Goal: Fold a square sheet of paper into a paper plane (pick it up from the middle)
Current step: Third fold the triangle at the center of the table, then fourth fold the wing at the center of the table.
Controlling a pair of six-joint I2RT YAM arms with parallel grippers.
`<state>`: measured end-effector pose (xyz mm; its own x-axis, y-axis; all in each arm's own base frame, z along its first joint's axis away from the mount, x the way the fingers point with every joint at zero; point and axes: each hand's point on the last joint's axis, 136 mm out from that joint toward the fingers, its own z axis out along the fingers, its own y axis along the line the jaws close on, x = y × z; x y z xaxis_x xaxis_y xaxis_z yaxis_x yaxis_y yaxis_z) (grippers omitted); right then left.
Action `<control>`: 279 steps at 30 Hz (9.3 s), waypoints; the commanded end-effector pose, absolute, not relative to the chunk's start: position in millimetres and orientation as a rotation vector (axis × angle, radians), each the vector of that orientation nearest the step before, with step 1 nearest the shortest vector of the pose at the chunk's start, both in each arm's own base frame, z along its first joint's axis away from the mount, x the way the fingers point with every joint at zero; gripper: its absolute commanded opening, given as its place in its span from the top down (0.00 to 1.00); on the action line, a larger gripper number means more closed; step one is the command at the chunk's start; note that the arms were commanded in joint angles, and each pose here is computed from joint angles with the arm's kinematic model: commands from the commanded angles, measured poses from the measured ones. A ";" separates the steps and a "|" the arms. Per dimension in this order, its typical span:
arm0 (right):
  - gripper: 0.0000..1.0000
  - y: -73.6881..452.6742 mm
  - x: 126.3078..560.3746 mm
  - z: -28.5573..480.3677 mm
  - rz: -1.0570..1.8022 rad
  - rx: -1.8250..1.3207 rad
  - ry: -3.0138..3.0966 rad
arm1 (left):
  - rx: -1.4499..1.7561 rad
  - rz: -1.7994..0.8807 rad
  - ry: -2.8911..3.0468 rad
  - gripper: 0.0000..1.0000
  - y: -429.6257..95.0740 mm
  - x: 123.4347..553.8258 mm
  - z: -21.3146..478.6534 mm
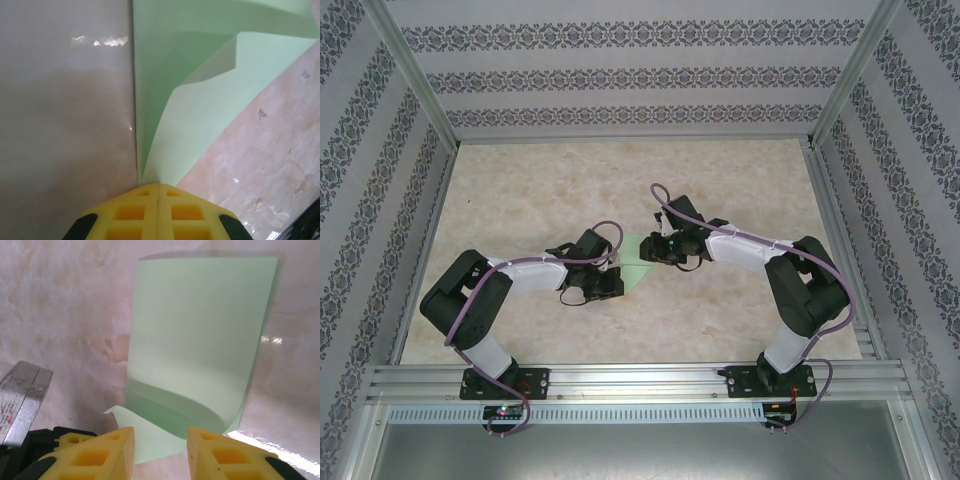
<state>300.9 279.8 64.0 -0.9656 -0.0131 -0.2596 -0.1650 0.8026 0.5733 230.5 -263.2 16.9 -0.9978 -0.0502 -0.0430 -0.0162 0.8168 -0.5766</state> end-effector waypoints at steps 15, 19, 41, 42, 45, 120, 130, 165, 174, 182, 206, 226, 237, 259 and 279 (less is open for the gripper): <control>0.80 315.5 277.2 38.2 1.100 -0.276 2.780 | -0.220 -0.721 3.040 0.99 -240.3 224.1 -7.8; 0.80 315.4 279.9 33.0 1.098 -0.275 2.789 | -0.228 -0.716 3.050 0.99 -239.1 221.9 -9.6; 0.80 308.5 277.3 15.8 1.047 -0.278 2.851 | -0.034 -1.047 2.800 0.94 -287.2 257.8 52.6; 0.80 308.7 277.3 16.4 1.049 -0.281 2.849 | -0.037 -1.048 2.804 0.95 -287.8 258.5 50.2; 0.81 309.5 276.8 16.5 1.053 -0.281 2.851 | -0.047 -1.038 2.822 0.95 -289.0 260.3 40.8; 1.00 256.1 296.5 -2.4 0.816 -0.026 2.903 | -0.299 -0.645 3.097 1.00 -234.0 220.1 -24.7; 1.00 265.3 304.5 48.3 0.890 -0.050 2.751 | -0.273 -0.678 3.075 1.00 -239.7 225.3 -18.9; 1.00 279.5 273.4 -12.3 0.807 -0.063 2.974 | 0.070 -1.067 2.797 0.99 -300.1 266.8 30.1; 1.00 266.1 269.1 -24.0 0.689 -0.026 3.039 | 0.089 -1.074 2.910 1.00 -279.8 225.8 -2.2; 1.00 249.2 263.5 -43.8 0.531 0.049 3.120 | 0.127 -0.977 3.026 0.99 -256.2 194.0 -13.4; 1.00 253.4 265.6 -36.0 0.558 0.034 3.100 | 0.182 -0.863 2.852 0.99 -239.0 203.2 43.6; 0.61 269.2 317.6 78.4 0.892 0.144 2.688 | 0.141 -0.852 2.675 0.99 -285.6 289.8 63.6; 0.60 259.8 308.0 60.3 0.895 0.185 2.733 | 0.085 -0.646 2.730 1.00 -264.5 296.6 31.9; 0.62 299.8 298.7 44.1 1.055 0.107 2.797 | 0.052 -0.579 2.745 1.00 -251.8 292.3 21.2; 0.96 306.7 302.7 47.7 1.212 0.080 2.728 | 0.050 -0.562 2.726 0.99 -244.5 297.2 40.3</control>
<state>298.7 313.1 47.2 -0.9905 0.1038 -0.0900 0.0011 0.6612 0.7502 292.5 -250.4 24.6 -0.9477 -0.0423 -0.3164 0.0898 0.9159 -0.3913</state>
